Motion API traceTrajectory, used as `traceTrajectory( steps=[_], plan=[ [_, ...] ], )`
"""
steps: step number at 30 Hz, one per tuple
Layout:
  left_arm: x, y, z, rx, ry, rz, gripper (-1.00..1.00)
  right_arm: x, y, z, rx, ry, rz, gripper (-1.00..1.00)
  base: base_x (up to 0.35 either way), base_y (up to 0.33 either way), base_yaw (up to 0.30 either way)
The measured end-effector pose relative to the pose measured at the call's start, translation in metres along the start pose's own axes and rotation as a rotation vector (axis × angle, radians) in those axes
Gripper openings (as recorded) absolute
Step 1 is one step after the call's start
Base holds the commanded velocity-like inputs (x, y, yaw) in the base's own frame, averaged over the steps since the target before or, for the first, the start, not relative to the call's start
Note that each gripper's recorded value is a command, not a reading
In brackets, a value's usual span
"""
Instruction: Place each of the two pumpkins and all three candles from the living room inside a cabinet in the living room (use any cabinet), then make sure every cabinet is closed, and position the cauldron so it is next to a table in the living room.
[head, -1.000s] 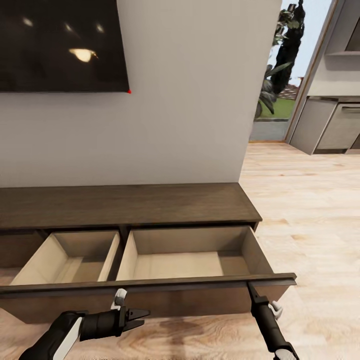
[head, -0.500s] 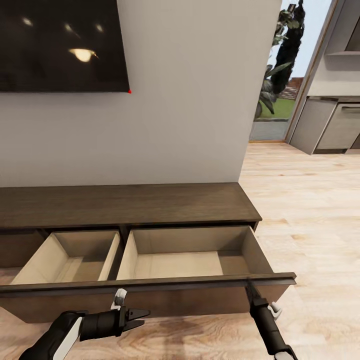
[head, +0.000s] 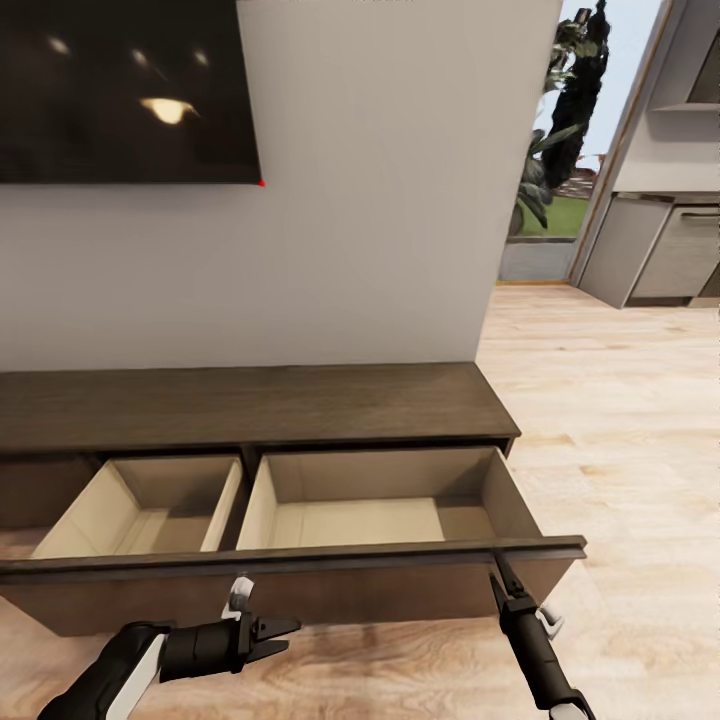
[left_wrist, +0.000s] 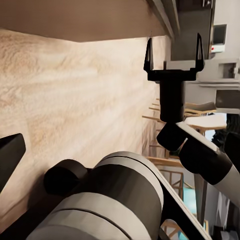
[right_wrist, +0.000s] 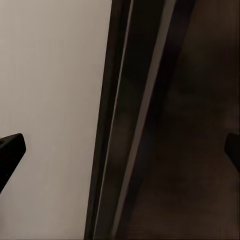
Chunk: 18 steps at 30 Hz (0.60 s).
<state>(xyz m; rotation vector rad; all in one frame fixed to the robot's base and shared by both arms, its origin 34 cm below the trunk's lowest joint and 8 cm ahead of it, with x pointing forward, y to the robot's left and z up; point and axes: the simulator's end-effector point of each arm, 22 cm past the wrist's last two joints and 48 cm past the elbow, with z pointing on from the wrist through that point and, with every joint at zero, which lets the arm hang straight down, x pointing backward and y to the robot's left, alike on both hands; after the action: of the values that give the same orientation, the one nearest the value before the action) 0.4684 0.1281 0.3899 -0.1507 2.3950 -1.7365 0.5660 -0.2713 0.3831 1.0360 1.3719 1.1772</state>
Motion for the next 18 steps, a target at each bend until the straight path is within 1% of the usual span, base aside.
traceTrajectory(
  steps=[5,8,10,15,18],
  plan=[
    [0.0,0.0,0.0,-0.001,0.001,0.0,1.0,0.001,-0.001,0.0,0.003,0.004,0.002,1.0,-0.219,0.0,0.0],
    [0.0,0.0,0.0,-0.001,0.001,0.0,1.0,0.004,-0.001,0.0,0.003,0.016,0.02,1.0,-0.202,0.0,0.0],
    [0.0,0.0,0.001,-0.001,0.001,0.0,1.0,0.007,0.0,0.0,0.003,0.032,0.041,1.0,-0.15,0.0,0.0],
    [0.0,-0.001,0.001,0.002,0.0,0.0,1.0,0.015,0.0,0.0,0.004,0.065,0.078,1.0,-0.075,0.0,0.0],
    [0.0,-0.001,0.001,0.003,0.0,-0.001,1.0,0.018,0.0,0.0,0.007,0.076,0.087,1.0,-0.016,0.0,0.0]
  ],
)
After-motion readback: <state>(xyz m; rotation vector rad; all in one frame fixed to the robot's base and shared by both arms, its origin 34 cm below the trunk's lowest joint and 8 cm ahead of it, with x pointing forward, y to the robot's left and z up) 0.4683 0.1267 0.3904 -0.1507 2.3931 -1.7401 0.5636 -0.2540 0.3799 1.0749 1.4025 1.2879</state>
